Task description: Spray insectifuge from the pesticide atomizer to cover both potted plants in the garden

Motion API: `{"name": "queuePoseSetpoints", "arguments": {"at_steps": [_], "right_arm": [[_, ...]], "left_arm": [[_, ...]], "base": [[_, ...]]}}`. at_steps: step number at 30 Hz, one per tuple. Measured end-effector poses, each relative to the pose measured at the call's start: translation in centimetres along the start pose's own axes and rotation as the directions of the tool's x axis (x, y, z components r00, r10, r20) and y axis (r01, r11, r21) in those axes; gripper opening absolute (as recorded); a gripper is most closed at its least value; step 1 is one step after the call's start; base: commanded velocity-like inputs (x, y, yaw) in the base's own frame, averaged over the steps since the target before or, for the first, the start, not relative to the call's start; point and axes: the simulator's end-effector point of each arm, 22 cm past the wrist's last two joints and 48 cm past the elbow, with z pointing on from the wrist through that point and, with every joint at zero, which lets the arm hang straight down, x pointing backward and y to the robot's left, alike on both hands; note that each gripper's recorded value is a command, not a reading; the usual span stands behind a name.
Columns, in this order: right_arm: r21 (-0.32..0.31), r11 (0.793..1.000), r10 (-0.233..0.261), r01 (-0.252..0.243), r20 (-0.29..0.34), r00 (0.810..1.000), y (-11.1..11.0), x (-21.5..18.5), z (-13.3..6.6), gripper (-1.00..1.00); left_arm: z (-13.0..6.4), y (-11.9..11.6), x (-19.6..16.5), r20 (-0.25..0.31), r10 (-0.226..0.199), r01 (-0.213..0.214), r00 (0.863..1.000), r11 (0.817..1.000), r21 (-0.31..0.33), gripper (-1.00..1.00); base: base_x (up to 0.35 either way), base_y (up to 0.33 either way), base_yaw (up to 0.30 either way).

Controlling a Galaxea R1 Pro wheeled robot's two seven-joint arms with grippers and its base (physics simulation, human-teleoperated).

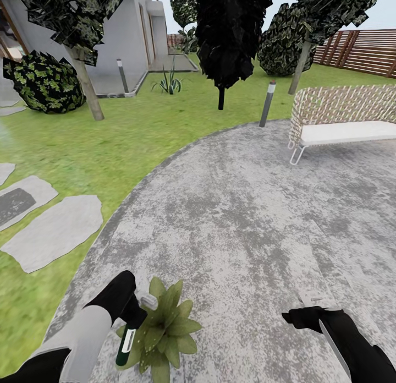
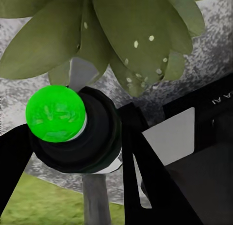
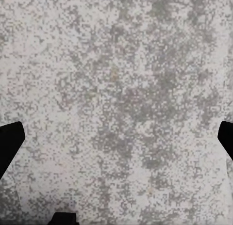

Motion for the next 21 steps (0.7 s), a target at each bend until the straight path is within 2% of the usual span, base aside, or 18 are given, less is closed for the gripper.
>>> {"name": "queuePoseSetpoints", "arguments": {"at_steps": [14,18,21], "right_arm": [[0.0,1.0,0.0,0.0,0.0,1.0,0.0,0.0,0.0,1.0],[0.0,1.0,0.0,0.0,0.0,1.0,0.0,0.0,0.0,1.0],[0.0,1.0,0.001,-0.001,0.0,1.0,0.0,0.0,0.0,1.0]], "left_arm": [[-0.6,0.6,-0.5,0.011,-0.005,0.005,1.0,1.0,-0.01,-1.0],[-2.2,1.9,-2.2,0.059,-0.01,0.013,0.998,0.999,-0.042,-1.0],[-2.8,2.3,-2.7,0.075,-0.013,0.017,0.997,0.999,-0.052,-1.0]], "base": [[0.0,0.0,0.0],[0.0,0.0,0.0],[0.0,0.0,0.0]]}}
